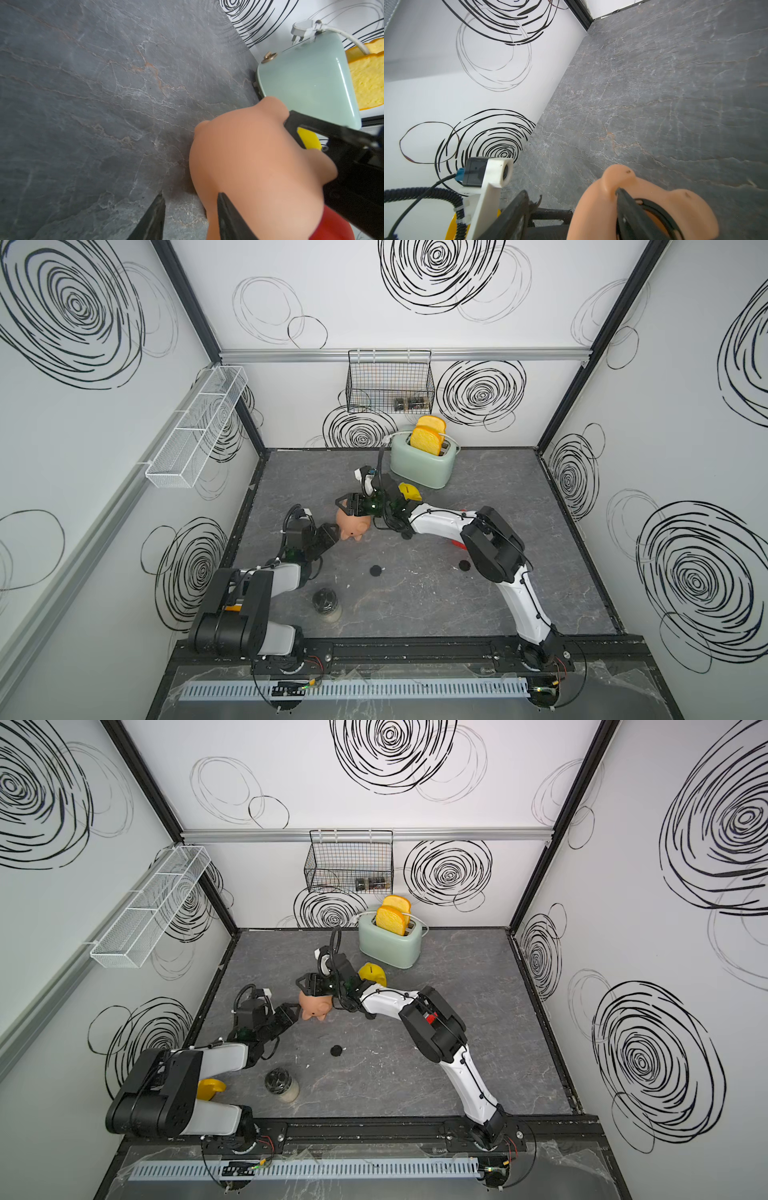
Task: Close piggy banks
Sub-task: Turn over the piggy bank at the center of the board.
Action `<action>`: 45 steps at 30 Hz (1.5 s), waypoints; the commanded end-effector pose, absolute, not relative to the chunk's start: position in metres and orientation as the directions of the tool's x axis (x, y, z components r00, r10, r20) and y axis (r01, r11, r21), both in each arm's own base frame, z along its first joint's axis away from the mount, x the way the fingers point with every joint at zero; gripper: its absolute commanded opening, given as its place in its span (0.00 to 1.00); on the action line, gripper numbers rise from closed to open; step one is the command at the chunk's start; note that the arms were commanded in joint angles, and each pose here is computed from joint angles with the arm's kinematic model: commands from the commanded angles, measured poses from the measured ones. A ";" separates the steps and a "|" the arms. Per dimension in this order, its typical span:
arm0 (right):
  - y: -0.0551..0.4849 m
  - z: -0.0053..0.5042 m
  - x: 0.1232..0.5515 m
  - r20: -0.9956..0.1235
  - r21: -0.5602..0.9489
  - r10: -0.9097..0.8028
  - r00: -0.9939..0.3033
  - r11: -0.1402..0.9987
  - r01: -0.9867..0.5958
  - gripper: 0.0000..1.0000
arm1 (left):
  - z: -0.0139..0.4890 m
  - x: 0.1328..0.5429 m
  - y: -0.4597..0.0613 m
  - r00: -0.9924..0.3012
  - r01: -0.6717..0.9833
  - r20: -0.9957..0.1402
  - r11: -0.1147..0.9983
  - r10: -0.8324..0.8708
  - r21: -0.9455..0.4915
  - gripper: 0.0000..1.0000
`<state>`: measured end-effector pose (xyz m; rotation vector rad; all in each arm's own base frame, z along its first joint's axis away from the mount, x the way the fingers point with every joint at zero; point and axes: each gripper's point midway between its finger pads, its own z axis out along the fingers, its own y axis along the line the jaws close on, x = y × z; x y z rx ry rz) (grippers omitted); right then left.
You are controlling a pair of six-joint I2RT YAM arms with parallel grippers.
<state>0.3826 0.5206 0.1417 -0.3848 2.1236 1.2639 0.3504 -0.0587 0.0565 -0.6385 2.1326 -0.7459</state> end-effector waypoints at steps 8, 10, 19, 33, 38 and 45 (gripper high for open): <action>0.544 0.149 0.346 -0.641 0.671 -0.019 -0.767 0.470 -0.573 0.68 | 0.063 0.353 -0.068 -0.582 -0.134 -0.520 0.704 -0.626 -0.697 0.46; 0.545 0.150 0.345 -0.644 0.668 -0.021 -0.765 0.473 -0.575 0.68 | 0.063 0.353 -0.068 -0.583 -0.136 -0.518 0.704 -0.626 -0.697 0.46; 0.555 0.151 0.335 -0.649 0.658 -0.049 -0.759 0.465 -0.592 0.68 | 0.059 0.351 -0.059 -0.570 -0.161 -0.514 0.701 -0.641 -0.695 0.46; 0.553 0.159 0.334 -0.684 0.612 -0.064 -0.726 0.491 -0.620 0.68 | 0.058 0.350 -0.054 -0.561 -0.171 -0.514 0.698 -0.649 -0.695 0.46; 0.548 0.169 0.335 -0.710 0.583 -0.063 -0.701 0.506 -0.636 0.69 | 0.056 0.350 -0.055 -0.564 -0.174 -0.508 0.696 -0.650 -0.697 0.46; 0.540 0.190 0.334 -0.753 0.544 -0.057 -0.656 0.506 -0.669 0.69 | 0.055 0.350 -0.055 -0.566 -0.173 -0.510 0.698 -0.648 -0.695 0.46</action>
